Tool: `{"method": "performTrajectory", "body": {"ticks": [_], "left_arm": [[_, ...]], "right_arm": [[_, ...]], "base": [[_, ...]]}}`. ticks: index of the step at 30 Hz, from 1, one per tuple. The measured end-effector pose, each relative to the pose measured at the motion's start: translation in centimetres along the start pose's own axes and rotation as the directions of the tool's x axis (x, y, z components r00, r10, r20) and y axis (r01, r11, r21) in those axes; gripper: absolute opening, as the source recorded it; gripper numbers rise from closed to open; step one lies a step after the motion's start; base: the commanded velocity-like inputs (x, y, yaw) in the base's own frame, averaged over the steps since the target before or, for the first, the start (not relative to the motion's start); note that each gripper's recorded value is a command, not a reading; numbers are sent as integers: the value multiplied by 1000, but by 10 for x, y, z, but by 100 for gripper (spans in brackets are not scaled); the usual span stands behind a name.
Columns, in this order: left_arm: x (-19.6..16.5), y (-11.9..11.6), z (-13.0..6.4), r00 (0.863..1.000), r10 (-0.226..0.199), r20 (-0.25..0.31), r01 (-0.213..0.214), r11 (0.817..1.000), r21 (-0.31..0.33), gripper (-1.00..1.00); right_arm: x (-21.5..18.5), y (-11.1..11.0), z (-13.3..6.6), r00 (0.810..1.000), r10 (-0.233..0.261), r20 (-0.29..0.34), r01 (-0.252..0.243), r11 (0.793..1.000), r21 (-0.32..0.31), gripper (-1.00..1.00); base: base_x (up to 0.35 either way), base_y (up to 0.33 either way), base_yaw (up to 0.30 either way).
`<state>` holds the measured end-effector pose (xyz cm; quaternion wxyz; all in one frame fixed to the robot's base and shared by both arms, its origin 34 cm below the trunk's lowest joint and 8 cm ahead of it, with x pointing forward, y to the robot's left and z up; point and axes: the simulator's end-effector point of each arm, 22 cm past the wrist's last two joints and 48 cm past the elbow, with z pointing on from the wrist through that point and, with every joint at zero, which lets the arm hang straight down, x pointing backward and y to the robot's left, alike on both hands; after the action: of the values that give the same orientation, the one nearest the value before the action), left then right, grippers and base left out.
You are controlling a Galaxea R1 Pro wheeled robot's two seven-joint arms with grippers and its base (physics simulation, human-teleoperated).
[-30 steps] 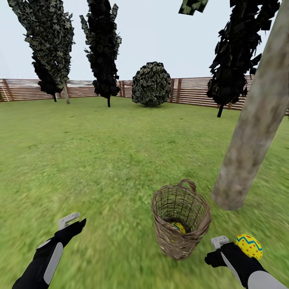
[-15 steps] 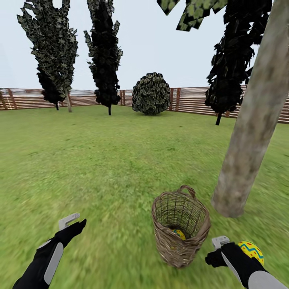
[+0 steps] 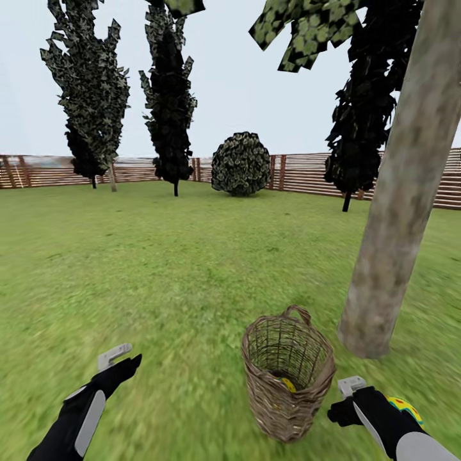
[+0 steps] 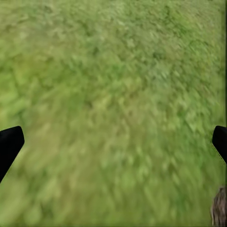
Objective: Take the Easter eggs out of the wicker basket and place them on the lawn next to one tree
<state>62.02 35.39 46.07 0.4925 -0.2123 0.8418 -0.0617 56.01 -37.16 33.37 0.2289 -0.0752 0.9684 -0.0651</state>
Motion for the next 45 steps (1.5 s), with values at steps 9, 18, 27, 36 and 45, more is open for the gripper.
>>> {"method": "performTrajectory", "body": {"ticks": [9, 18, 27, 36, 45], "left_arm": [[-18, -9, -6, 1000, -2, 3, 1, 1000, 3, 100], [-34, -16, -11, 1000, -2, -1, 2, 1000, 1, 100], [-49, -23, -16, 1000, -3, -6, 3, 1000, 0, 100], [-66, -33, -22, 1000, -5, -8, 5, 1000, 3, 100], [-83, -42, -28, 1000, -6, -9, 6, 1000, 5, 100]], "right_arm": [[-14, -4, -15, 1000, 0, 4, 0, 1000, 1, 100], [-27, -8, -31, 1000, 0, 4, 0, 1000, 1, 100], [-40, -11, -46, 1000, 0, 3, 0, 1000, 0, 100], [-53, -15, -62, 1000, 0, 3, 0, 1000, 0, 100], [-65, -19, -77, 1000, 0, 3, 0, 1000, 1, 100]], "base": [[0, 0, 0], [0, 0, 0], [0, 0, 0], [0, 0, 0], [0, 0, 0]]}}
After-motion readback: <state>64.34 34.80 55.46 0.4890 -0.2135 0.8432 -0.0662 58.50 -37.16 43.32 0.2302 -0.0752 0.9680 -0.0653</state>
